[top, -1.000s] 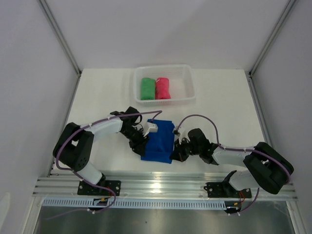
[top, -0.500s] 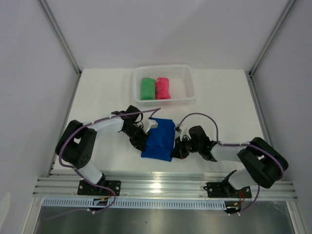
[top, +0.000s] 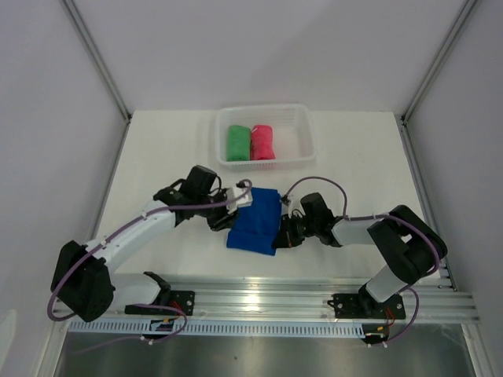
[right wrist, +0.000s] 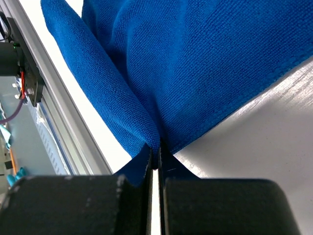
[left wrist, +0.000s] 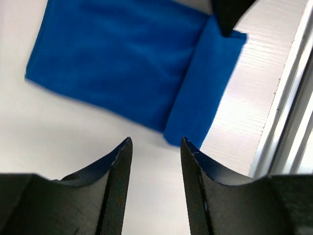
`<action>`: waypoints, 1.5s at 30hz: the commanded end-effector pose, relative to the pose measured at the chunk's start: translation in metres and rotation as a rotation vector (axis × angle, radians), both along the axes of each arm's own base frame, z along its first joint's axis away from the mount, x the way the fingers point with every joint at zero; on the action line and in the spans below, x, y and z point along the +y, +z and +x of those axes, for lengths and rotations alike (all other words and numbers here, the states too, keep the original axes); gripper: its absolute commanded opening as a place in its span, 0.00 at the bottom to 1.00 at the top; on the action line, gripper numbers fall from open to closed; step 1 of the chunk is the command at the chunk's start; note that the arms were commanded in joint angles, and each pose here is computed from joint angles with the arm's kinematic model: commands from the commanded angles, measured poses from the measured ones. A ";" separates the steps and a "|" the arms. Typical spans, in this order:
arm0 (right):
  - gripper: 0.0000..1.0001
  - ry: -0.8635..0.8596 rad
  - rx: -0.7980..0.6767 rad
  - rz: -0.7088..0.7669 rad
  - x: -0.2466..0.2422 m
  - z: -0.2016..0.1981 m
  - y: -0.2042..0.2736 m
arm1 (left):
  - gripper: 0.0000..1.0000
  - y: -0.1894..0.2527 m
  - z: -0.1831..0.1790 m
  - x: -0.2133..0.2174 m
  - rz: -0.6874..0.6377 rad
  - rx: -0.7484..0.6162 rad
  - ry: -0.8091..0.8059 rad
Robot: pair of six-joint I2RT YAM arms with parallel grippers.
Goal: Roll the towels
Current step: Roll the towel
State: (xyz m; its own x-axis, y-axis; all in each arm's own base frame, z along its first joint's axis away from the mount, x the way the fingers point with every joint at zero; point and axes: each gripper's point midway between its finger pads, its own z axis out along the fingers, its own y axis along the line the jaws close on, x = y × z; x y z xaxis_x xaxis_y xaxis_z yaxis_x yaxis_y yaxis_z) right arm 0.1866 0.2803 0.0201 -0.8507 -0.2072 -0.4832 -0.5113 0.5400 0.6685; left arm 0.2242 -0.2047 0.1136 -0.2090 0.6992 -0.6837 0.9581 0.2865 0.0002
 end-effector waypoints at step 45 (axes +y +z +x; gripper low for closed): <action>0.47 0.143 -0.950 -0.008 -0.017 -0.010 0.095 | 0.05 -0.079 -0.054 -0.005 0.185 0.119 -0.383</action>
State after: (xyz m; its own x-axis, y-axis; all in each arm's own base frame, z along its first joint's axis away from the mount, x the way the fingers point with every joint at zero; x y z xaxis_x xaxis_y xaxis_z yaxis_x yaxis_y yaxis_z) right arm 0.1714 0.2574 0.0998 -0.3328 -0.2678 -0.9042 -0.8664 0.4654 0.1810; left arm 0.2010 -0.2100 0.0232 0.1534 0.8768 -0.4557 0.9865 -0.1093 0.1217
